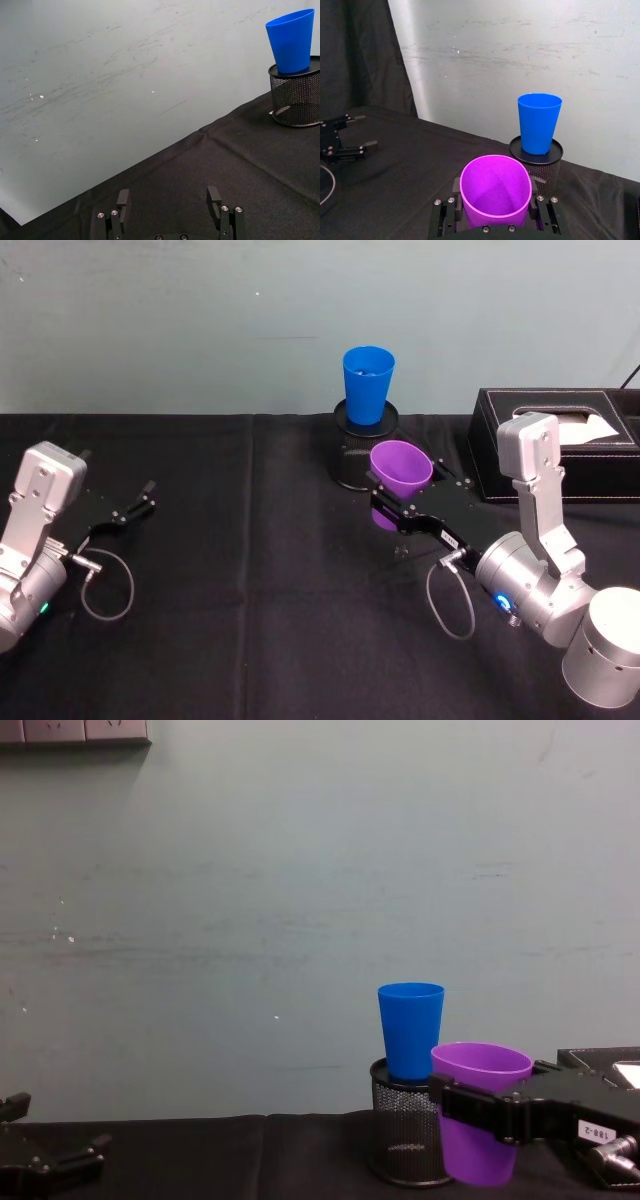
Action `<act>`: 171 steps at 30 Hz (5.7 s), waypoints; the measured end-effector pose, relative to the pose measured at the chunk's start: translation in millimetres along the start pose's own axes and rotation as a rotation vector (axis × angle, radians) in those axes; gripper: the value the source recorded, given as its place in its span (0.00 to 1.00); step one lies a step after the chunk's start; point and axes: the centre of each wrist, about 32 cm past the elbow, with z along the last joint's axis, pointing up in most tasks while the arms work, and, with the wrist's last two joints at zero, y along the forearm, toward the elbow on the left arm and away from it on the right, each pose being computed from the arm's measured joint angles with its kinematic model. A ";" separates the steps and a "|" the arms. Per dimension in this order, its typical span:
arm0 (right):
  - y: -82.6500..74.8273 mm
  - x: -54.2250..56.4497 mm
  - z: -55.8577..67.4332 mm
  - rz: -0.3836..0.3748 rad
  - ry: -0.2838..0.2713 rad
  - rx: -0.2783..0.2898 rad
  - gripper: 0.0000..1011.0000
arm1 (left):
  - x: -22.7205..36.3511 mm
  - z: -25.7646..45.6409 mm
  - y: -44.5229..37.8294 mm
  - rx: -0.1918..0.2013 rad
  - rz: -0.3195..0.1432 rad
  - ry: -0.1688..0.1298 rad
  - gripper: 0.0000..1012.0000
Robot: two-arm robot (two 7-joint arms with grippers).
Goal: Pick up one cup with a gripper and tap it against the other cup.
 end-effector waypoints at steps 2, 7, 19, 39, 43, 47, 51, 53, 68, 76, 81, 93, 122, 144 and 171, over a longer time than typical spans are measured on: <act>0.0 0.0 0.0 0.000 0.000 0.000 0.71 | 0.0 0.0 0.0 0.000 0.000 0.000 0.99; 0.0 0.0 0.0 0.000 0.000 0.000 0.71 | 0.0 0.0 0.0 0.000 0.000 0.000 0.99; 0.0 0.0 0.0 0.000 0.000 0.000 0.71 | 0.0 0.0 0.0 0.000 0.000 0.000 0.99; 10.6 0.1 6.7 -0.010 -0.002 0.017 0.71 | 0.0 0.0 0.0 0.000 0.000 0.000 0.99; 22.3 3.1 12.3 -0.019 -0.005 0.015 0.71 | 0.0 0.0 0.0 0.000 0.000 0.000 0.99; 36.6 6.7 16.2 -0.030 -0.009 0.005 0.71 | 0.0 0.0 0.0 0.000 0.000 0.000 0.99; 50.3 9.8 17.7 -0.040 -0.003 -0.011 0.71 | 0.0 0.0 0.0 0.000 0.000 0.000 0.99; 56.7 10.8 18.0 -0.044 0.001 -0.021 0.71 | 0.0 0.0 0.0 0.000 0.000 0.000 0.99; 79.4 15.8 22.8 -0.069 0.025 -0.038 0.71 | 0.0 0.0 0.0 0.000 0.000 0.000 0.99; 84.4 20.0 26.1 -0.080 0.029 -0.032 0.71 | 0.0 0.0 0.0 0.000 0.000 0.000 0.99; 87.9 20.8 26.6 -0.083 0.030 -0.038 0.71 | 0.0 0.0 0.0 0.000 0.000 0.000 0.99; 80.3 9.1 28.1 -0.065 0.015 -0.031 0.71 | 0.0 0.0 0.0 0.000 0.000 0.000 0.99; 102.5 22.8 26.9 -0.101 0.039 -0.059 0.71 | 0.0 0.0 0.0 0.000 0.000 0.000 0.99; 102.6 23.2 27.5 -0.104 0.040 -0.053 0.71 | 0.0 0.0 0.0 0.000 0.000 0.000 0.99; 102.7 23.1 27.3 -0.104 0.041 -0.055 0.71 | 0.0 0.0 0.0 0.000 0.000 0.000 0.99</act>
